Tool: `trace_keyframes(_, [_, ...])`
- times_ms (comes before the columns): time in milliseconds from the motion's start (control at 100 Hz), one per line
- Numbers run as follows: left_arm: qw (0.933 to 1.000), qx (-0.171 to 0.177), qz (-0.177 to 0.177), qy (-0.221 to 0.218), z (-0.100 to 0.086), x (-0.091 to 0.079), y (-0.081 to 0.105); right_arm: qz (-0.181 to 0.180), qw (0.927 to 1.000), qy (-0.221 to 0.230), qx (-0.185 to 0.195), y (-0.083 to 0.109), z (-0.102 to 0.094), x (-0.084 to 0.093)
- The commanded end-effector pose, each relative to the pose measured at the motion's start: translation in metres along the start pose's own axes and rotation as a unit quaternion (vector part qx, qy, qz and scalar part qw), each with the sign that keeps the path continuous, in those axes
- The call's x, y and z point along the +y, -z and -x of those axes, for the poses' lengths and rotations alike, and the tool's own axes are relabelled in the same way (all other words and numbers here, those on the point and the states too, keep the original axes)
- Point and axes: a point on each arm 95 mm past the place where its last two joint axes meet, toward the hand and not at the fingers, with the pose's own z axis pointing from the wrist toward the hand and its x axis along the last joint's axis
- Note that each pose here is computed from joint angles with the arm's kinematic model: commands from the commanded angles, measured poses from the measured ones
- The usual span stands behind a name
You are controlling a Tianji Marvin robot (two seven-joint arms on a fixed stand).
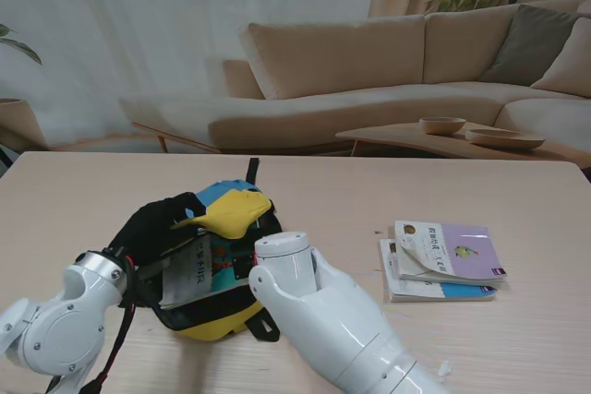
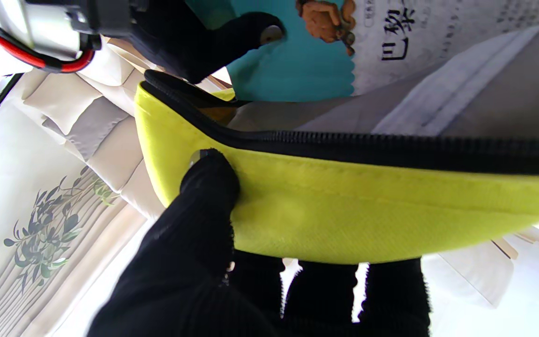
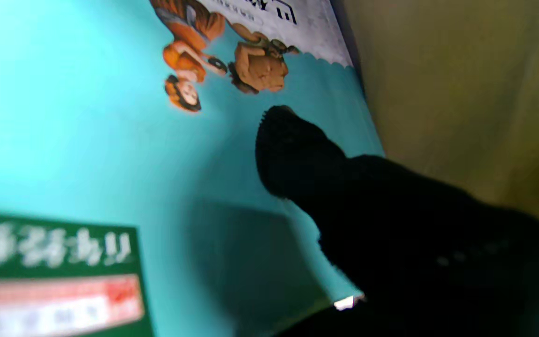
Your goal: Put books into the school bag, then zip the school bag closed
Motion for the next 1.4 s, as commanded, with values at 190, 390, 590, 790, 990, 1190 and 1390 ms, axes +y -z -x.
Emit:
trace_keyframes(190, [0.9998,0.012,0.012,0.011,-0.009,0.002,0.002,-0.006,1.0000,0.000,0.005,0.001,-0.008,-0.034])
trace_keyframes(390, [0.9997,0.017,0.013,0.010,-0.010,0.001,0.003,0.010,0.9999,-0.003,0.001,-0.007,-0.009,-0.046])
trace_keyframes(590, [0.9998,0.013,0.016,0.005,-0.011,0.001,0.005,0.033,0.9993,-0.015,-0.001,-0.014,-0.012,-0.052])
trace_keyframes(790, [0.9999,0.006,0.012,-0.007,-0.011,0.001,0.007,0.046,0.9988,-0.014,0.000,-0.016,-0.015,-0.049])
trace_keyframes(990, [0.9997,-0.001,0.017,-0.018,-0.011,0.001,0.006,0.063,0.9977,-0.023,0.004,-0.017,-0.017,-0.047])
trace_keyframes(1190, [0.9996,-0.002,0.021,-0.021,-0.013,0.000,0.008,0.077,0.9960,-0.046,0.005,-0.018,-0.019,-0.049])
trace_keyframes(1390, [0.9995,0.004,0.029,-0.012,-0.015,0.000,0.009,0.086,0.9941,-0.066,0.007,-0.019,-0.020,-0.053])
